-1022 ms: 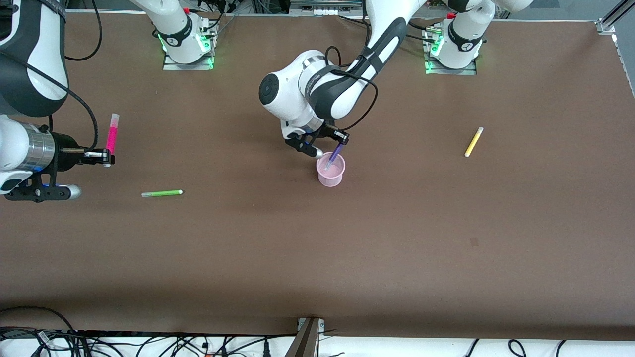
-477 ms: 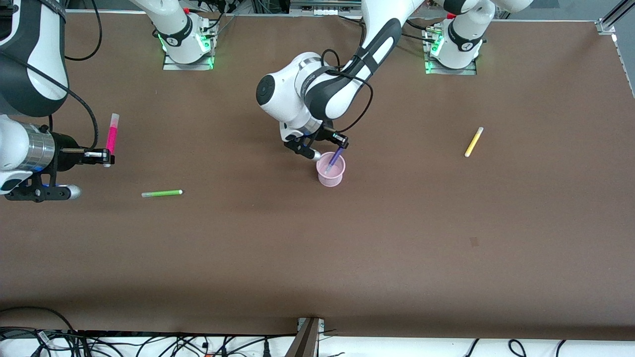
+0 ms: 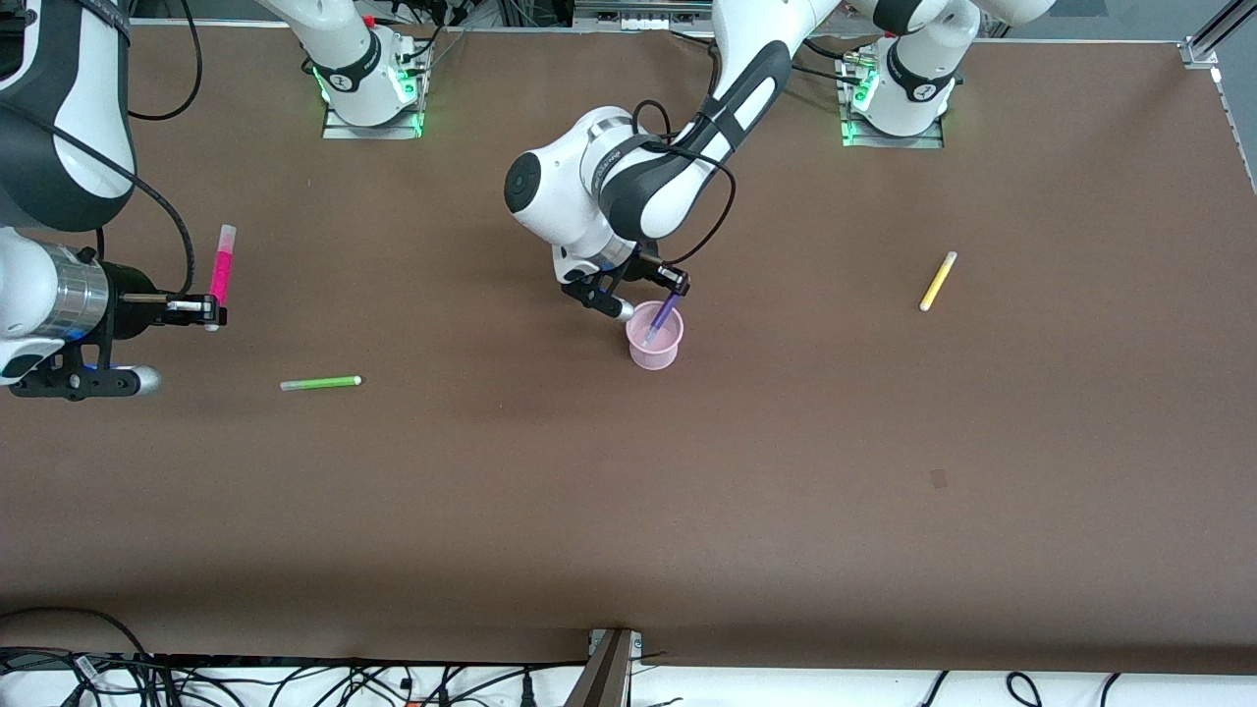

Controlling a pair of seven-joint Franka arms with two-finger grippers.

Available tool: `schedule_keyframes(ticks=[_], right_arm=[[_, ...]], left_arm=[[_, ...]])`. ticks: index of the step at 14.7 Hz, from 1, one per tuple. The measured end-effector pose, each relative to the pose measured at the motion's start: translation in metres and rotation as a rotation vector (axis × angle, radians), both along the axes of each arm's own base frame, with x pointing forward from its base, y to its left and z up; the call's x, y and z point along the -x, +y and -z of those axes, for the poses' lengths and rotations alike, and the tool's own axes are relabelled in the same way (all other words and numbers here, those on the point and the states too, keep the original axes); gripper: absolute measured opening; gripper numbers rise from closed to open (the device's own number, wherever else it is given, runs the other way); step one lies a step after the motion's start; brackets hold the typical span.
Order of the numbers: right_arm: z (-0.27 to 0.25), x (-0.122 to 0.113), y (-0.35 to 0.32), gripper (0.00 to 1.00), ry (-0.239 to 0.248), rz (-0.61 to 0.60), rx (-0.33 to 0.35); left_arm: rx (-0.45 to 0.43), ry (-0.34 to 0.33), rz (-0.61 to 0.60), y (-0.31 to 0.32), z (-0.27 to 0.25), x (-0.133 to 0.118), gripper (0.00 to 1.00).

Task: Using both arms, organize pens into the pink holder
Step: 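Lower the blue marker into the pink holder with the left gripper, then open the left gripper to release the blue marker and withdraw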

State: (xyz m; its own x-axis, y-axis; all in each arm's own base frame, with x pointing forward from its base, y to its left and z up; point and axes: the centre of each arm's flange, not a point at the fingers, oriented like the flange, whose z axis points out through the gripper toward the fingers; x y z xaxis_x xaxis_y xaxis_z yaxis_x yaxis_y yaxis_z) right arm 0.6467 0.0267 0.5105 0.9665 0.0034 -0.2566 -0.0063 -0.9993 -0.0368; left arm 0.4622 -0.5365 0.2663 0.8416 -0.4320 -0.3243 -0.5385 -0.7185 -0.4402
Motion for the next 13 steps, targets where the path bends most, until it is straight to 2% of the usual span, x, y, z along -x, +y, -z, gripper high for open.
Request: schedule_keyframes(ticks=[13], right_arm=[[0.0,0.0,0.0,0.17,0.0,0.0,0.0]], left_arm=[[-0.019,0.011,-0.007,0.0027,-0.0007,0.0012,0.18]])
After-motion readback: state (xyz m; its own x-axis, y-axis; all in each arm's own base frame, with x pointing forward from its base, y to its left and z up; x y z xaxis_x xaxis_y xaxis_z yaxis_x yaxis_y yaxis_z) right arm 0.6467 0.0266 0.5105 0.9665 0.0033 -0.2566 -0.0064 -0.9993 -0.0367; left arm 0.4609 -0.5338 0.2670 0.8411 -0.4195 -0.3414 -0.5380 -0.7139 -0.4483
